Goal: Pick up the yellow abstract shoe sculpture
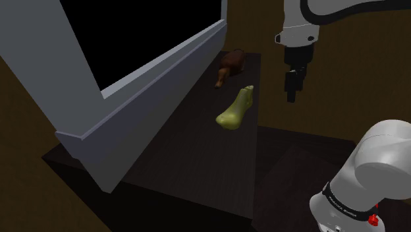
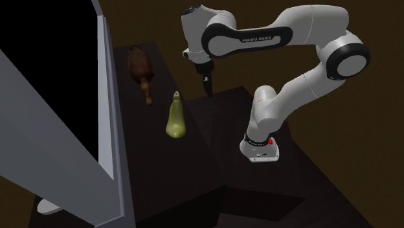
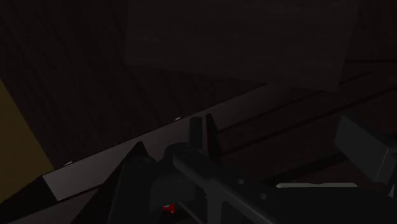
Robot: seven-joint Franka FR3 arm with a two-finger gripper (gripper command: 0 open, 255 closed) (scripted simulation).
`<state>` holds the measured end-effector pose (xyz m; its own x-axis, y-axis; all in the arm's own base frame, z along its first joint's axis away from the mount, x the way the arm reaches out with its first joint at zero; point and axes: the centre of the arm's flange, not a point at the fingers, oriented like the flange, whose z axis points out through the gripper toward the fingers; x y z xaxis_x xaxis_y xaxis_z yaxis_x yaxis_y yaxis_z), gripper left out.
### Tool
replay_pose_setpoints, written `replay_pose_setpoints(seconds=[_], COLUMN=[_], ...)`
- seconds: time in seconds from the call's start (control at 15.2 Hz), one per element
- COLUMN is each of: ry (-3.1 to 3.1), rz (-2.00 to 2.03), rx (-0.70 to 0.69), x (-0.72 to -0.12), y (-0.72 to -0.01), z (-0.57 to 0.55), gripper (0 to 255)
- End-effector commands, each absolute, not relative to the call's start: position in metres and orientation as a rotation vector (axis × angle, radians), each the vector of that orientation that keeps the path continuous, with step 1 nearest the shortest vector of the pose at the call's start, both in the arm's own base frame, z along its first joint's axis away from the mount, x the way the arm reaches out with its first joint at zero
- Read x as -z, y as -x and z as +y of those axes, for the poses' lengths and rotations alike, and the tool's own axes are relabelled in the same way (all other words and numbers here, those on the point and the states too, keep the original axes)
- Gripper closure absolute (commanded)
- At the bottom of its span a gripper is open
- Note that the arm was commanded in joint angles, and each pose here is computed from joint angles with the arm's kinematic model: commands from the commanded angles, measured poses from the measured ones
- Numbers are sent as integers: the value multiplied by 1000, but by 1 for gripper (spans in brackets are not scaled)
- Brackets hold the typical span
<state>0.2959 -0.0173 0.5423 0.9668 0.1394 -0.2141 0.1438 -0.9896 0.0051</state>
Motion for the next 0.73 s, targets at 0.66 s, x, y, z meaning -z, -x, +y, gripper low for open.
replay_pose_setpoints(seconds=[0.66], ry=[-2470], rz=[1407], rx=[406], x=[-569], y=[-386], z=[95], gripper=[0])
